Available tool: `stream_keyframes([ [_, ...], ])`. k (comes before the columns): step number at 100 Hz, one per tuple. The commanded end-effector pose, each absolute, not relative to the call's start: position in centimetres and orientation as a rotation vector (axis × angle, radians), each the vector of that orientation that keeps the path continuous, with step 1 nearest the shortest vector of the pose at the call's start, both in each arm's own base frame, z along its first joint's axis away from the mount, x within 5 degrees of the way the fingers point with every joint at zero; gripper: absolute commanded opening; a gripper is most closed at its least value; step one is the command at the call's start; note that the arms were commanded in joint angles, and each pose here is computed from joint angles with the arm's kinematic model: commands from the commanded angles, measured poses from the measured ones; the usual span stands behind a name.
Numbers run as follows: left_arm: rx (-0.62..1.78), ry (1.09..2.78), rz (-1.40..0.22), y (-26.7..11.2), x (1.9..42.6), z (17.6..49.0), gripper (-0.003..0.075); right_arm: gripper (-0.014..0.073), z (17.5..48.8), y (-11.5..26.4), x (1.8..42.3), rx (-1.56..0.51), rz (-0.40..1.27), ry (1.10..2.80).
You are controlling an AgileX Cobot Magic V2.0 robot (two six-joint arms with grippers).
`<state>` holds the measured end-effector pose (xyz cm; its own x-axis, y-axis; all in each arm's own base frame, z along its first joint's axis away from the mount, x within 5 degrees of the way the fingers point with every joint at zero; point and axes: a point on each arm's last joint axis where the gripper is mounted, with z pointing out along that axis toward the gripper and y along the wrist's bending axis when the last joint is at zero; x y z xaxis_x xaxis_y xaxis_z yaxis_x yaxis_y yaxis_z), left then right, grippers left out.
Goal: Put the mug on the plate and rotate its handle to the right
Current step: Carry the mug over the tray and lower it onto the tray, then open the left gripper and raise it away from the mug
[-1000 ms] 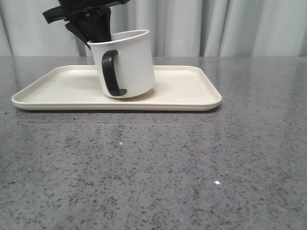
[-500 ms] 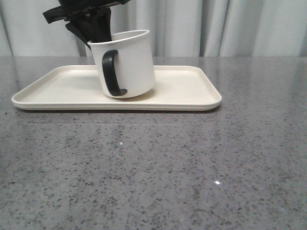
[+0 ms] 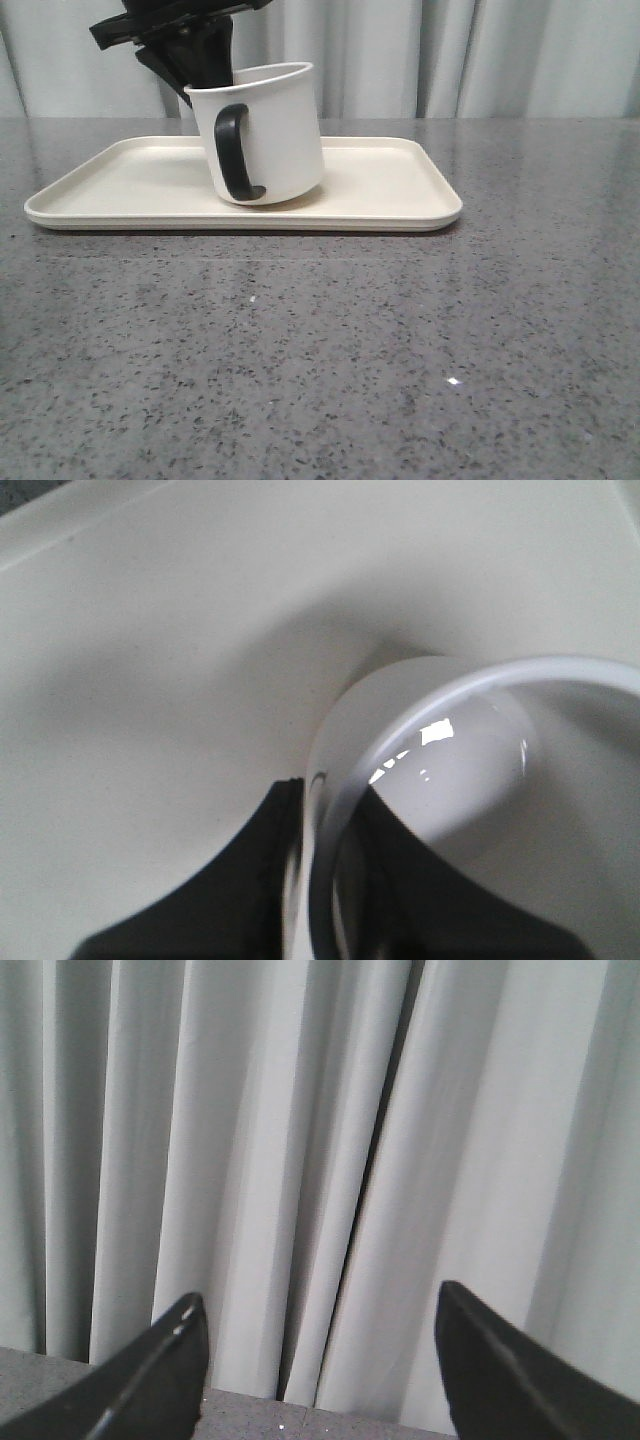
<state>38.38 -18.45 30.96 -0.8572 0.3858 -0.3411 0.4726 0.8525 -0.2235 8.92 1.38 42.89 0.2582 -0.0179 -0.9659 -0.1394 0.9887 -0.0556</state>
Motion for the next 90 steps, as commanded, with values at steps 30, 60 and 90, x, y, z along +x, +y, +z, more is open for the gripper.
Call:
stream_keyframes([
  [30, 0.643, 2.684, -0.488, -18.67, 37.31, 33.73, 0.0212, 0.049, 44.33, 0.96, 8.66, -0.106, 0.043, 1.234],
  [60, 0.635, 2.684, -0.526, -18.87, 37.22, 33.8, 0.0212, 0.049, 44.33, 0.96, 8.66, -0.106, 0.043, 1.234],
  [90, 0.634, 2.68, -0.533, -18.91, 37.22, 33.93, 0.0213, 0.049, 44.33, 0.96, 8.66, -0.106, 0.043, 1.234],
])
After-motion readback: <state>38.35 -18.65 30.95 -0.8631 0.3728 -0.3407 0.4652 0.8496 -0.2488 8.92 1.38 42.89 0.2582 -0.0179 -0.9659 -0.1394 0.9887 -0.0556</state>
